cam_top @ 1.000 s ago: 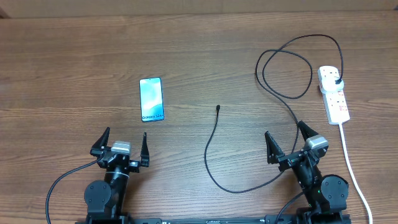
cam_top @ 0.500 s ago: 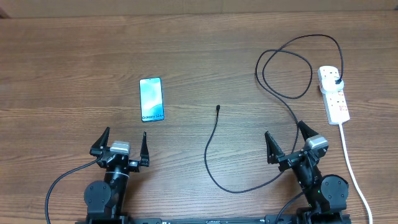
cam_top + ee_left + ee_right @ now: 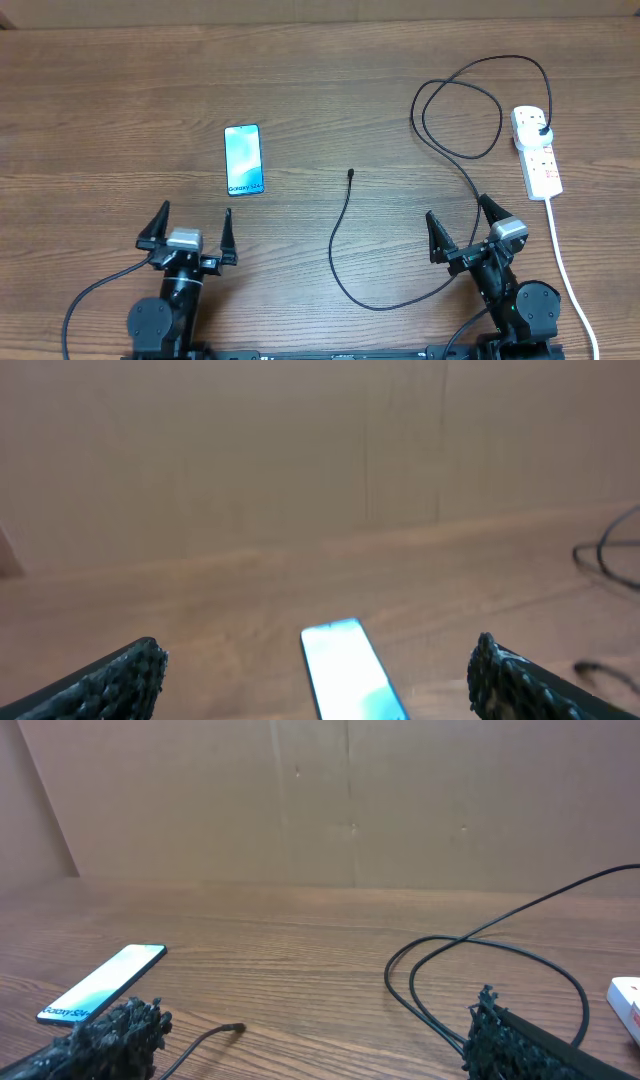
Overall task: Plug charger to phone and switch on socket
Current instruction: 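Raise the left gripper and move it forward toward the phone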
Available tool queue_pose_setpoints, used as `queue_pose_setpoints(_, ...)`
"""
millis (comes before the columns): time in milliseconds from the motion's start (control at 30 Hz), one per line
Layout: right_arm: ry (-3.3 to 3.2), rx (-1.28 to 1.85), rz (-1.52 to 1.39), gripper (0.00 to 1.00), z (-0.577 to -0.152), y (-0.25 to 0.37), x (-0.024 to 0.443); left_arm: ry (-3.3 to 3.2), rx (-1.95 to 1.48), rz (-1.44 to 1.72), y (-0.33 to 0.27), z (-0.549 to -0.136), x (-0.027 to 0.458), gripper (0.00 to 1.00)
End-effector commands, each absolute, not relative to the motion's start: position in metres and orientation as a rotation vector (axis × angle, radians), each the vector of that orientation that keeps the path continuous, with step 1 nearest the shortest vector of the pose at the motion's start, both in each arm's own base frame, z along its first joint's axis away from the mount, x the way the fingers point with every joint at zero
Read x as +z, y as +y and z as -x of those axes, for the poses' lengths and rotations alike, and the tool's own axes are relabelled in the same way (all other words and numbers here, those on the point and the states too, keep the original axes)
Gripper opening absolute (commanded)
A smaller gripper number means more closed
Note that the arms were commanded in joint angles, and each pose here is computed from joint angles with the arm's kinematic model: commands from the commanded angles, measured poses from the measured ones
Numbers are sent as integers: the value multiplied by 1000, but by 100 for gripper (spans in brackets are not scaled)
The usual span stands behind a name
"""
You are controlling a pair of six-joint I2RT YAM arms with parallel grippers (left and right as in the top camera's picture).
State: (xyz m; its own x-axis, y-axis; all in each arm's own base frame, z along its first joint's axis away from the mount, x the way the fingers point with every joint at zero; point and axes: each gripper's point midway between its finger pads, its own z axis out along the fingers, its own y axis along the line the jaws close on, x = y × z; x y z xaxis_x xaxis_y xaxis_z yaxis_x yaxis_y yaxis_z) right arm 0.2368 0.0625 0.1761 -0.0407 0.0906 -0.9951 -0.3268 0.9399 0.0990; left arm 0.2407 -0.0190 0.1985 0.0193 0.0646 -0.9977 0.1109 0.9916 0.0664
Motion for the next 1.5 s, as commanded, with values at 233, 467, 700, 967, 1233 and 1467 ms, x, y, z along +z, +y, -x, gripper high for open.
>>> queue_pose_setpoints(233, 1574, 343, 182, 100, -237, 62, 175, 1441, -50, -90, -15, -226, 256, 100)
queue_pose_setpoints(467, 1574, 343, 182, 100, -237, 62, 175, 1453, -57, -97, -17, -229, 261, 100)
queue_pose_setpoints(700, 1574, 343, 182, 100, -237, 62, 175, 1491, -68, -104, -18, -236, 270, 100)
queue_pose_setpoints(967, 1574, 343, 182, 100, -237, 62, 175, 1552, -100, -131, -24, -254, 290, 100)
queue_pose_setpoints(1233, 1573, 343, 182, 100, -237, 62, 175, 1594, -124, -148, -28, -267, 294, 100)
queue_pose_setpoints(1467, 1573, 343, 182, 100, -237, 62, 175, 1603, -140, -163, -31, -267, 292, 99)
